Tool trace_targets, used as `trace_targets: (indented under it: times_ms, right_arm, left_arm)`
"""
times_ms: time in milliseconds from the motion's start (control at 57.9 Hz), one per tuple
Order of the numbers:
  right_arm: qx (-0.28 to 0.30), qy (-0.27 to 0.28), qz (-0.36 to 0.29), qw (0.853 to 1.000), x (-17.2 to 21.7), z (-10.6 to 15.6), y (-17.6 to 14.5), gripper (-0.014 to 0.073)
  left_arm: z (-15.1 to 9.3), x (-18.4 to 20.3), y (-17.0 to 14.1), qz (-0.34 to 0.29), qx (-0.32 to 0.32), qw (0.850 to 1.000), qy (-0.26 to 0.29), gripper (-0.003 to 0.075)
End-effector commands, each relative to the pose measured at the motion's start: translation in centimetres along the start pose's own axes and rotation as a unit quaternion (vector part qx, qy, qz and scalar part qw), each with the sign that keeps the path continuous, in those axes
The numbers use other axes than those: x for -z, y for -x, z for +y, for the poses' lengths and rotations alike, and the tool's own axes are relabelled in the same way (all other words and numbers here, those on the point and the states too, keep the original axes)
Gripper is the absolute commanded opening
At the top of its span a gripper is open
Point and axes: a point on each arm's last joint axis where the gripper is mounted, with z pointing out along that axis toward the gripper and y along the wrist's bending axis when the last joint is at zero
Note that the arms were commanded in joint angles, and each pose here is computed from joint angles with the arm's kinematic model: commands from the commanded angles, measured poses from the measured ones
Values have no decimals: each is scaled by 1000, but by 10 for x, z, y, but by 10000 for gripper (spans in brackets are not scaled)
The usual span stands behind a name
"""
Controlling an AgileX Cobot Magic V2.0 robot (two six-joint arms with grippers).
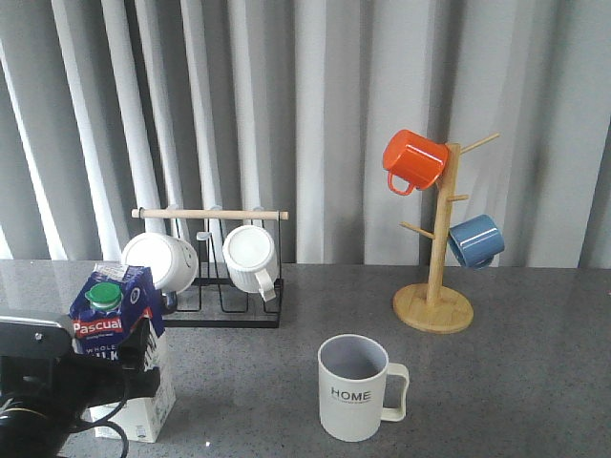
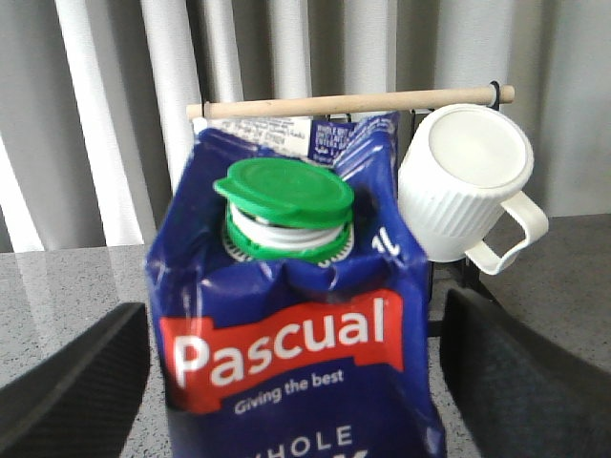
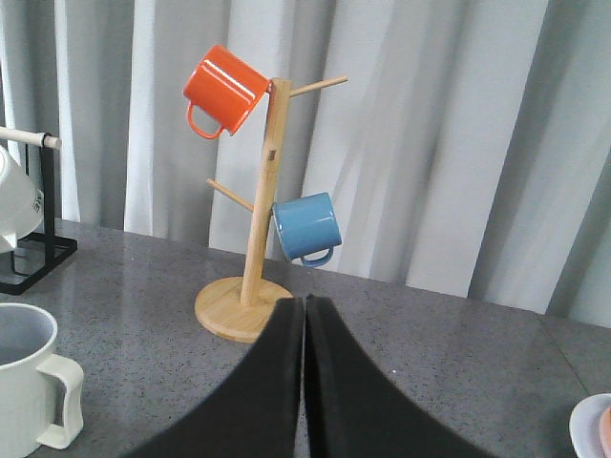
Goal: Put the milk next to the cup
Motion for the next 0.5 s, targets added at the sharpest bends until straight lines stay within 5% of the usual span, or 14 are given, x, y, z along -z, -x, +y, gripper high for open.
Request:
trace_targets:
  times_ms: [0,484]
  right_arm:
    - [2,-25,-31,999,2,-6,12,-3]
    - [2,-25,-31,999,2,-6,12,-3]
  left_arm:
    - [2,0,25,-67,6,998,9,587]
    - [2,-1,24,-62,6,998,8,587]
